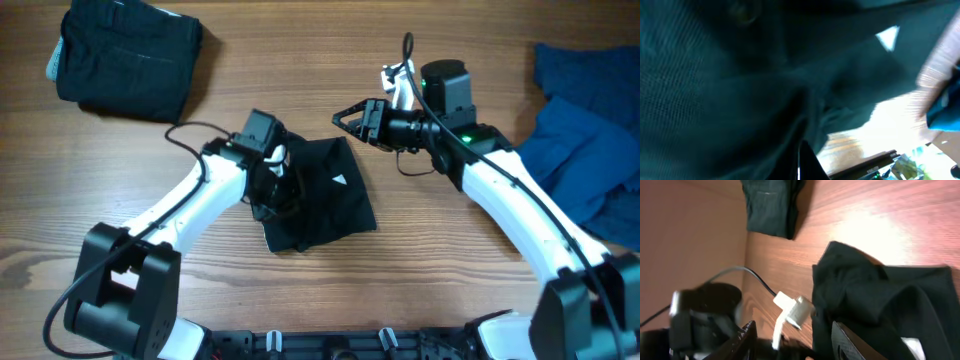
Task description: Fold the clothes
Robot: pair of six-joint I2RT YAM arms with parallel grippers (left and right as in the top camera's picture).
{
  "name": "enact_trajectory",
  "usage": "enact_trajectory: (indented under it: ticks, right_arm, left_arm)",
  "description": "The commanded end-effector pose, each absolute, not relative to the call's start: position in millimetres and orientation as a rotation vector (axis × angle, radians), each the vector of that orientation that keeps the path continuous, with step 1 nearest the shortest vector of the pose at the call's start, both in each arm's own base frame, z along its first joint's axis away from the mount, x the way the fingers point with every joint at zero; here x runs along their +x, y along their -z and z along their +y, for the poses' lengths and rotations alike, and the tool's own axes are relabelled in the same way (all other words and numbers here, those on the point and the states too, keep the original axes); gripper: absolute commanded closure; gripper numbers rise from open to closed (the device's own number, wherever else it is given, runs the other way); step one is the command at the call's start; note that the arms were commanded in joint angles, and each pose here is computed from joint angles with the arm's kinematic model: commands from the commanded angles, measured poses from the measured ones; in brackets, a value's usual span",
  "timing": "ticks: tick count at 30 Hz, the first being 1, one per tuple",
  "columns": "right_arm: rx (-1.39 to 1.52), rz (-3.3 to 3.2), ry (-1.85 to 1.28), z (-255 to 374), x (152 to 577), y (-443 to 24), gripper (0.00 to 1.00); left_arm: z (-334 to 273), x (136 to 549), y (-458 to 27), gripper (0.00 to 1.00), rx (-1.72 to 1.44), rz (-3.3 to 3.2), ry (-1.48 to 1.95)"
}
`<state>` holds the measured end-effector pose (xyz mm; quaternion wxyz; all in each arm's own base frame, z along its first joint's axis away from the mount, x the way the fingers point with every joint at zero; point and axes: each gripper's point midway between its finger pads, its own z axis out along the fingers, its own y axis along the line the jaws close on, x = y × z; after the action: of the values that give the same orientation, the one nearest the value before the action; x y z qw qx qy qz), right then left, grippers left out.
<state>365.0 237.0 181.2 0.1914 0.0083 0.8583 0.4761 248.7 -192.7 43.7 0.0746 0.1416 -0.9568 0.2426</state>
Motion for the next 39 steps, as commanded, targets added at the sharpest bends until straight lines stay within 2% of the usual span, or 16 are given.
enact_trajectory:
  ticks: [1, 7, 17, 22, 27, 30, 34, 39]
  right_arm:
    - [-0.036, 2.421, -1.475, 253.2, 365.7, -163.9, 0.53]
    - [0.004, 2.464, -1.529, 266.7, 373.1, -131.2, 0.55]
    - [-0.071, 2.505, -1.595, 318.0, 355.5, -101.8, 0.56]
    - [0.062, 2.578, -1.585, 326.1, 354.4, -79.9, 0.57]
    - [0.076, 2.621, -1.651, 330.2, 346.6, -68.1, 0.59]
    - [0.029, 2.609, -1.715, 335.1, 341.7, -69.6, 0.62]
    - [0.003, 2.562, -1.765, 336.5, 344.9, -81.9, 0.72]
    - [-0.027, 2.53, -1.819, 339.4, 342.8, -96.0, 0.71]
  left_arm:
    - [-187.7, 236.0, -25.8, 0.96, 0.516, -2.826, -0.708]
    - [-172.5, 225.5, -7.2, 0.96, 0.617, -2.827, -0.594]
    - [-159.0, 228.1, -1.9, 0.96, 0.707, -2.824, -0.548]
    - [-159.1, 228.0, -1.9, 0.96, 0.706, -2.824, -0.548]
    - [-159.8, 230.1, -2.0, 0.96, 0.705, -2.831, -0.557]
    - [-160.9, 231.8, -2.4, 0.96, 0.703, -2.835, -0.569]
    - [-160.9, 231.8, -2.4, 0.96, 0.703, -2.834, -0.568]
    - [-160.9, 231.8, -2.4, 0.96, 0.703, -2.835, -0.569]
